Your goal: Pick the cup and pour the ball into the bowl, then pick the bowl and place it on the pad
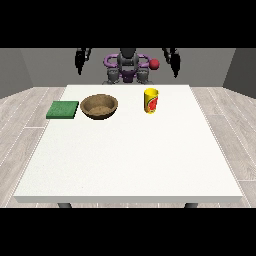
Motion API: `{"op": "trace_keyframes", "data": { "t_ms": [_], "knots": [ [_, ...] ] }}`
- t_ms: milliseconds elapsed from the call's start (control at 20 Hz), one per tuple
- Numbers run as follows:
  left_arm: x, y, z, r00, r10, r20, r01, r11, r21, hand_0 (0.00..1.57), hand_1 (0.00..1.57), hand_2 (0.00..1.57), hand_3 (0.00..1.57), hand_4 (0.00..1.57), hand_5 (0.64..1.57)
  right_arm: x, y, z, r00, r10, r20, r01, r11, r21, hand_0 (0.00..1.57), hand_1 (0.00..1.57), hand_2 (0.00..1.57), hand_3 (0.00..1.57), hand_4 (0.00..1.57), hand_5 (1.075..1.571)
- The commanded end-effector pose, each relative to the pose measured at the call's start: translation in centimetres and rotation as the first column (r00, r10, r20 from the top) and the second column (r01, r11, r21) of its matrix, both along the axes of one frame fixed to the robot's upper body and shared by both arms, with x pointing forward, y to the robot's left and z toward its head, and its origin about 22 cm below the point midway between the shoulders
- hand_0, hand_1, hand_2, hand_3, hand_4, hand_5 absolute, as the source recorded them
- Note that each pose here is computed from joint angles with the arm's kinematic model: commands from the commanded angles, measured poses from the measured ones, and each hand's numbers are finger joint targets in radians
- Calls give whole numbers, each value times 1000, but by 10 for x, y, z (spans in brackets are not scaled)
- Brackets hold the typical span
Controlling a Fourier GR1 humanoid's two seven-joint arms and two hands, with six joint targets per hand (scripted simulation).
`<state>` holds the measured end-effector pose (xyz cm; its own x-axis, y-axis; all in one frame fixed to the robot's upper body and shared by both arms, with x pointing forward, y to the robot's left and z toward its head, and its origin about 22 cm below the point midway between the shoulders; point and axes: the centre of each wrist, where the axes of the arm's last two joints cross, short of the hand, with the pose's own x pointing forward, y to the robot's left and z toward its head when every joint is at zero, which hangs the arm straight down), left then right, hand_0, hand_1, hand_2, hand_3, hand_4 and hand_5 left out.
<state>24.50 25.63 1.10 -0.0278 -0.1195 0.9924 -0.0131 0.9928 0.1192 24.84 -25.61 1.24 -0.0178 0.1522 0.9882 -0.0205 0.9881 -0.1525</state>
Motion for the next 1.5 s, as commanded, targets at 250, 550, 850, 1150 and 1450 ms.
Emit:
{"op": "trace_keyframes", "data": {
  "t_ms": [250,550,850,1150,1450],
  "knots": [
    [2,6,31,1000,5,2,-5,1000,12,0,0,0,0,664,1566,3,-10,33,1000,-5,3,5,1000,-28,0,0,0,0,875,1533],
    [-17,-42,49,969,-18,-246,-44,968,-246,0,0,0,0,637,1564,-22,3,42,961,-62,-271,118,973,197,0,0,0,0,861,1532],
    [-4,-61,91,999,22,-38,-29,978,-204,0,0,0,0,556,1555,-35,-6,88,996,-60,-60,70,981,182,0,0,0,0,760,1548],
    [24,-60,79,990,8,140,13,989,-150,0,0,0,0,583,1544,-7,18,81,991,-38,126,10,977,214,0,0,0,0,730,1550],
    [39,-44,49,949,71,307,-51,996,-74,0,0,0,0,551,1487,6,-9,89,961,3,278,-66,974,216,0,0,0,0,691,1543]
  ]
}}
